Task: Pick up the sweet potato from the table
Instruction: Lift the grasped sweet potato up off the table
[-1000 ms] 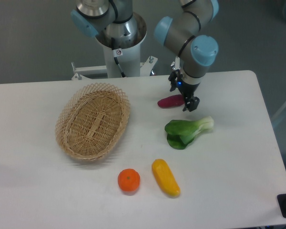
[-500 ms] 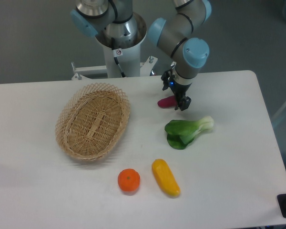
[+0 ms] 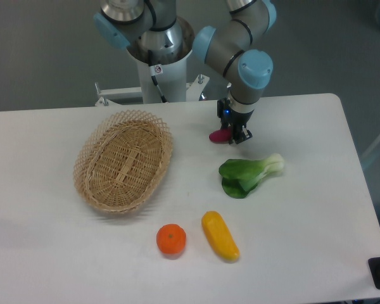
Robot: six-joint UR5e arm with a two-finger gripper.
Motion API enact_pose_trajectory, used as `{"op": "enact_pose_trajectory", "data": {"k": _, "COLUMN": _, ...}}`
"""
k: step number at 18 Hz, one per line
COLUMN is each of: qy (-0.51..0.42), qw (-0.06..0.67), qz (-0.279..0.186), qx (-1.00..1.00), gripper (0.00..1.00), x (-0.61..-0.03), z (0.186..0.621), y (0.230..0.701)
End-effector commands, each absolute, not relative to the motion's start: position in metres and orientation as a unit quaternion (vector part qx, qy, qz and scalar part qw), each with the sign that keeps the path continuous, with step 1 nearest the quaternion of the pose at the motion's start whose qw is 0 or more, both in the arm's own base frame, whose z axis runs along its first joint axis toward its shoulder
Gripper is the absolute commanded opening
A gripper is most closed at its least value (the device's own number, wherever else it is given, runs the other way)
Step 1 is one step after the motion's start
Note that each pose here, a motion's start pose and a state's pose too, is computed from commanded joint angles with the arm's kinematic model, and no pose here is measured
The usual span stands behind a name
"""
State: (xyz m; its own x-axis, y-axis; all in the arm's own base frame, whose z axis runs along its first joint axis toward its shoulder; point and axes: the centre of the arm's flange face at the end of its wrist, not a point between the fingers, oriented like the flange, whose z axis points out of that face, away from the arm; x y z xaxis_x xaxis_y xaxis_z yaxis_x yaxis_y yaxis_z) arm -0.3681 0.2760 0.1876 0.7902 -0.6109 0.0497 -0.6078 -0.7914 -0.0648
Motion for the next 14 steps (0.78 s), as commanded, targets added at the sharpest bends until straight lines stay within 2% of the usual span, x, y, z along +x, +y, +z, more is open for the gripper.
{"op": "enact_pose_trajectory", "data": {"k": 6, "qy": 0.306, "qw": 0.021, "qz": -0.002, "qx": -0.952, "gripper": 0.23, "x": -0.396, "z": 0.219, "y": 0.284}}
{"op": "enact_pose_trajectory", "data": {"k": 12, "qy": 0.293, "qw": 0.023, "qz": -0.008, "qx": -0.956, "gripper": 0.23, "x": -0.426, "z": 0.273, "y": 0.297}}
{"op": "enact_pose_trajectory", "data": {"k": 14, "qy": 0.267, "qw": 0.025, "qz": 0.012, "qx": -0.963, "gripper": 0.23, "x": -0.437, "z": 0.295, "y": 0.306}}
